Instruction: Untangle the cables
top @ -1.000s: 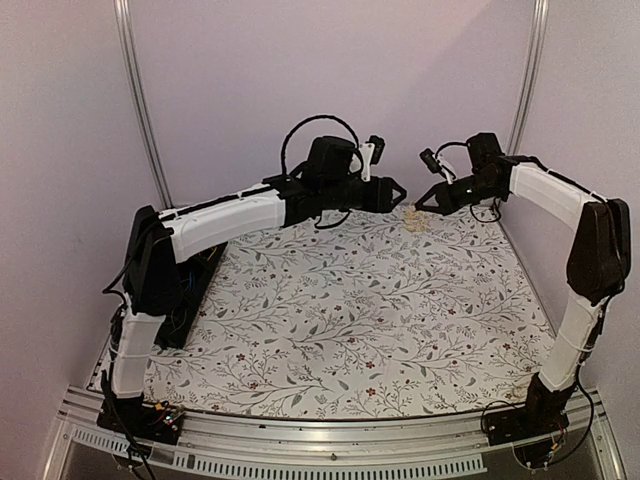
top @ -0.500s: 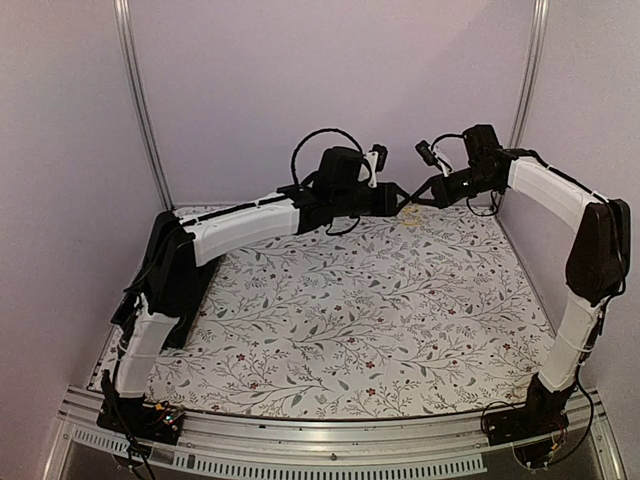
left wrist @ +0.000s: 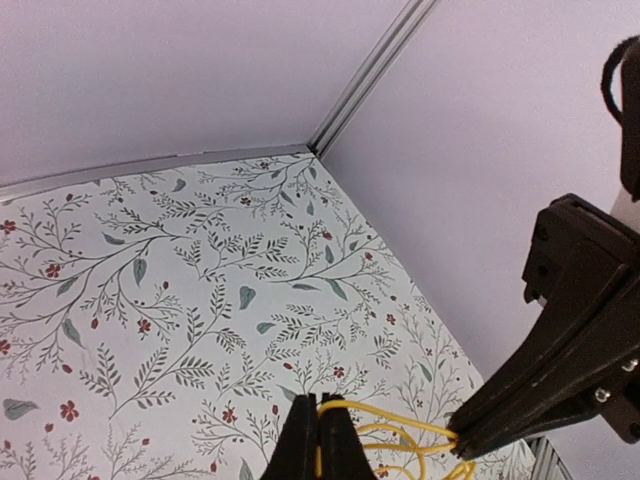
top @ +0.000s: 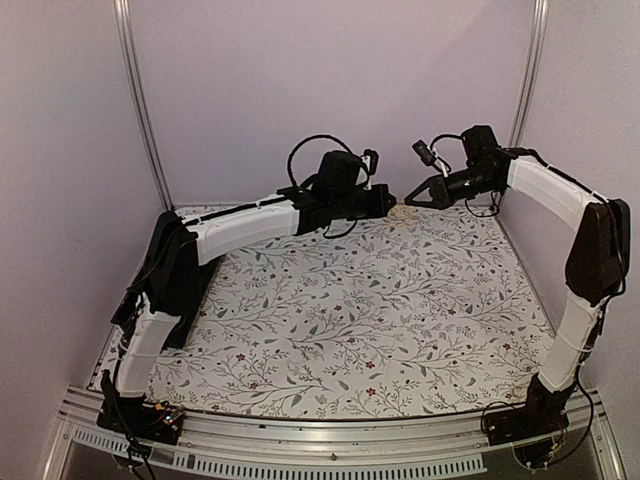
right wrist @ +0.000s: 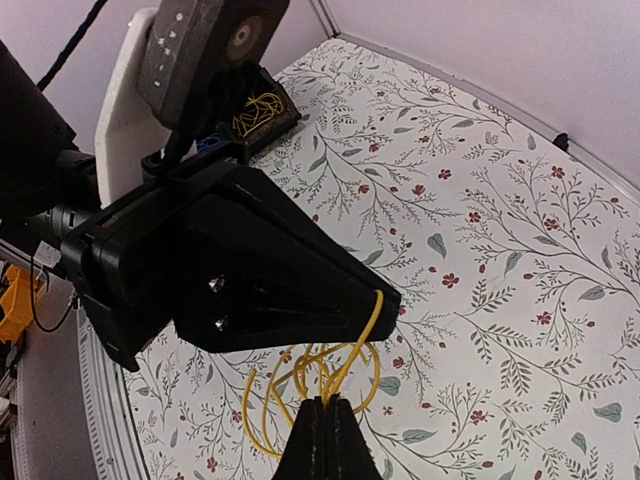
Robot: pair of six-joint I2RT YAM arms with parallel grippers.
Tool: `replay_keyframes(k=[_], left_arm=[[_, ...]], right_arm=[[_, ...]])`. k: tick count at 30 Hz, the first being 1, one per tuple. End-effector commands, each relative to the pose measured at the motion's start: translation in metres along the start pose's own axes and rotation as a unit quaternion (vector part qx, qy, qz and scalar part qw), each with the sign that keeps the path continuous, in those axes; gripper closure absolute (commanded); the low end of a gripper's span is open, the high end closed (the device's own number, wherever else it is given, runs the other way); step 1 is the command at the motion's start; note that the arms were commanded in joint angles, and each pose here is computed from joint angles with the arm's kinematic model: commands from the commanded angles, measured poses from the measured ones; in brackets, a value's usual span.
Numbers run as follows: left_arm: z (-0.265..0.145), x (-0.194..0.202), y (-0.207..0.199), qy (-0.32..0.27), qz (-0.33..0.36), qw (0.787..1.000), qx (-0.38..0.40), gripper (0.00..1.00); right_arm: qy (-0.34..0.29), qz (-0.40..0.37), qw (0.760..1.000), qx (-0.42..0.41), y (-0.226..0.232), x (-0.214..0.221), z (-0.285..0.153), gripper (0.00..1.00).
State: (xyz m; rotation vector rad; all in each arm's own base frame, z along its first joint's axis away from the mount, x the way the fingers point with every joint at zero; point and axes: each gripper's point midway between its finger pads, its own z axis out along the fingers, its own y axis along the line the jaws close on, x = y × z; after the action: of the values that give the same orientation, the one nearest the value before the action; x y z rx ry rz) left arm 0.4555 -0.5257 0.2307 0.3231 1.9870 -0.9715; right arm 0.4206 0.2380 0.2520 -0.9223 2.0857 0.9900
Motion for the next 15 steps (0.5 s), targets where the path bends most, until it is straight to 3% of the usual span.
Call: replay_keyframes(k=[1,5,10,15], left_arm=[[0.009,0.01,0.06,0.002,-0.026,0.997,-0.071,1.0],[0.0,0.007,0.07,-0.001,-0.027,0.996,-0.087,1.0],[-0.024,-0.009,0.072,-0.032,-0.037,0.995,-0.083,1.0],[-0.045,-0.027,0.064,-0.057,-0.031,0.995,-0.08,1.0]], right_arm=[[-0.013,-0.025,0.997,-0.066,0.044,-0.015,-0.022,1.0],[-0.013,-0.027,0.998,-0.046,0.039,-0.018,-0.029,1.0],[0.009,0.013,0.998,0.055,-0.008,0.005,-0.033,1.0],[0.01,0.025,0.997,0.07,-0.017,0.011,-0.04,1.0]])
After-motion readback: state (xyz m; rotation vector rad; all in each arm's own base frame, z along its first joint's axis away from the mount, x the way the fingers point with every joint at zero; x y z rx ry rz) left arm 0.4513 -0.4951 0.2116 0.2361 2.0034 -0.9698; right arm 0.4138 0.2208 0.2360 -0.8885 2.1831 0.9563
